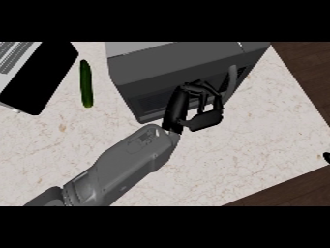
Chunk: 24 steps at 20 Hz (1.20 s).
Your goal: Pick up the milk, place it into the microwave and close the microwave
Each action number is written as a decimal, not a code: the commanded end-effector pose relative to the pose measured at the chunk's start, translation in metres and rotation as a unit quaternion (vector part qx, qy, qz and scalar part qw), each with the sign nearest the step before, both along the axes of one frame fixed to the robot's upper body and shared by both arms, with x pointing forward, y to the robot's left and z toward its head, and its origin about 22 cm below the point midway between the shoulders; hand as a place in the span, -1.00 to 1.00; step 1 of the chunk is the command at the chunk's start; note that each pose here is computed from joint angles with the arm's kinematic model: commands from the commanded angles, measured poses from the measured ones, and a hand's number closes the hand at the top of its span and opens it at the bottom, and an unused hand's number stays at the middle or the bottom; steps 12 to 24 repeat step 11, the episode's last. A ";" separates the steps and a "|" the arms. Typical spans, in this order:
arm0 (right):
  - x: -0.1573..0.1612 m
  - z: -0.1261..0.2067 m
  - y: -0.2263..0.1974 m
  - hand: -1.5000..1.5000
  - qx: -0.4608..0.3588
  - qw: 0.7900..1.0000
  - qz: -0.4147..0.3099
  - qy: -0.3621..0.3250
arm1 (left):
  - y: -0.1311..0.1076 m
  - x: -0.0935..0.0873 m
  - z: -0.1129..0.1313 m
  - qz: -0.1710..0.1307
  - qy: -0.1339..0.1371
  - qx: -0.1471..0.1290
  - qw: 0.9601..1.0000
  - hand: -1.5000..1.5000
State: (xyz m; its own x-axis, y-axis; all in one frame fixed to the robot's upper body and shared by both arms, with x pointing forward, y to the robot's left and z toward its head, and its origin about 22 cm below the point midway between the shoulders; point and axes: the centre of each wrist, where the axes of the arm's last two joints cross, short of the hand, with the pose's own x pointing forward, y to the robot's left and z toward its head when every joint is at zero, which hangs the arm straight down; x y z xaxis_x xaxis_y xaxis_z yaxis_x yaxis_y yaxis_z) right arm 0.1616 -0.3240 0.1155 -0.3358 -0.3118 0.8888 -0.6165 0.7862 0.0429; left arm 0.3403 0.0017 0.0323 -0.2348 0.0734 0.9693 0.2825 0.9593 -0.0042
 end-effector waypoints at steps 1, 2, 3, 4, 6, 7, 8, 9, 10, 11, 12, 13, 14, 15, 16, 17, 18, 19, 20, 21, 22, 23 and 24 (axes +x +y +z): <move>-0.001 0.003 -0.001 -1.00 0.000 1.000 0.008 -0.001 | 0.012 0.022 0.003 0.058 0.002 0.007 0.998 1.00; -0.002 0.003 0.001 -1.00 -0.003 1.000 0.011 0.001 | 0.011 0.023 0.005 0.058 0.000 0.003 0.998 1.00; -0.003 0.005 0.001 -1.00 -0.006 1.000 0.017 0.002 | 0.010 0.025 0.009 0.062 -0.001 -0.001 0.998 1.00; -0.001 0.005 0.002 -1.00 0.000 1.000 0.015 0.000 | 0.011 0.022 0.004 0.059 -0.004 0.002 0.998 1.00; -0.002 0.007 0.002 -1.00 -0.004 1.000 0.016 0.001 | 0.011 0.023 0.005 0.061 -0.001 -0.005 0.998 1.00; -0.001 0.004 0.002 -1.00 0.006 1.000 0.012 0.004 | 0.010 0.024 0.007 0.058 -0.002 -0.004 0.998 1.00; -0.001 0.007 0.000 -1.00 -0.007 1.000 0.015 0.004 | 0.011 0.023 0.005 0.061 -0.008 -0.001 0.998 1.00; -0.001 0.004 0.002 -1.00 -0.001 1.000 0.019 0.011 | 0.010 0.024 0.007 0.061 -0.005 -0.005 0.998 1.00; -0.002 0.009 0.003 -1.00 0.000 1.000 0.018 -0.001 | 0.012 0.023 0.003 0.063 -0.006 0.000 0.998 1.00; 0.000 0.010 0.001 -1.00 -0.009 1.000 0.015 0.001 | 0.013 0.022 0.000 0.068 -0.004 -0.004 0.998 1.00; 0.000 0.010 0.001 -1.00 -0.009 1.000 0.015 0.001 | 0.013 0.022 0.000 0.068 -0.004 -0.004 0.998 1.00; 0.000 0.010 0.001 -1.00 -0.009 1.000 0.015 0.001 | 0.013 0.022 0.000 0.068 -0.004 -0.004 0.998 1.00; 0.000 0.010 0.001 -1.00 -0.009 1.000 0.015 0.001 | 0.013 0.022 0.000 0.068 -0.004 -0.004 0.998 1.00; 0.000 0.010 0.001 -1.00 -0.009 1.000 0.015 0.001 | 0.013 0.022 0.000 0.068 -0.004 -0.004 0.998 1.00; 0.000 0.010 0.001 -1.00 -0.009 1.000 0.015 0.001 | 0.013 0.022 0.000 0.068 -0.004 -0.004 0.998 1.00; 0.000 0.010 0.001 -1.00 -0.009 1.000 0.015 0.001 | 0.013 0.022 0.000 0.068 -0.004 -0.004 0.998 1.00; 0.000 0.010 0.001 -1.00 -0.009 1.000 0.015 0.001 | 0.013 0.022 0.000 0.068 -0.004 -0.004 0.998 1.00; 0.000 0.010 0.001 -1.00 -0.009 1.000 0.015 0.001 | 0.013 0.022 0.000 0.068 -0.004 -0.004 0.998 1.00; 0.000 0.010 0.001 -1.00 -0.009 1.000 0.015 0.001 | 0.013 0.022 0.000 0.068 -0.004 -0.004 0.998 1.00; 0.000 0.010 0.001 -1.00 -0.009 1.000 0.015 0.001 | 0.013 0.022 0.000 0.068 -0.004 -0.004 0.998 1.00; 0.000 0.010 0.001 -1.00 -0.009 1.000 0.015 0.001 | 0.013 0.022 0.000 0.068 -0.004 -0.004 0.998 1.00; 0.000 0.010 0.001 -1.00 -0.009 1.000 0.015 0.001 | 0.013 0.022 0.000 0.068 -0.004 -0.004 0.998 1.00; 0.000 0.010 0.001 -1.00 -0.009 1.000 0.015 0.001 | 0.013 0.022 0.000 0.068 -0.004 -0.004 0.998 1.00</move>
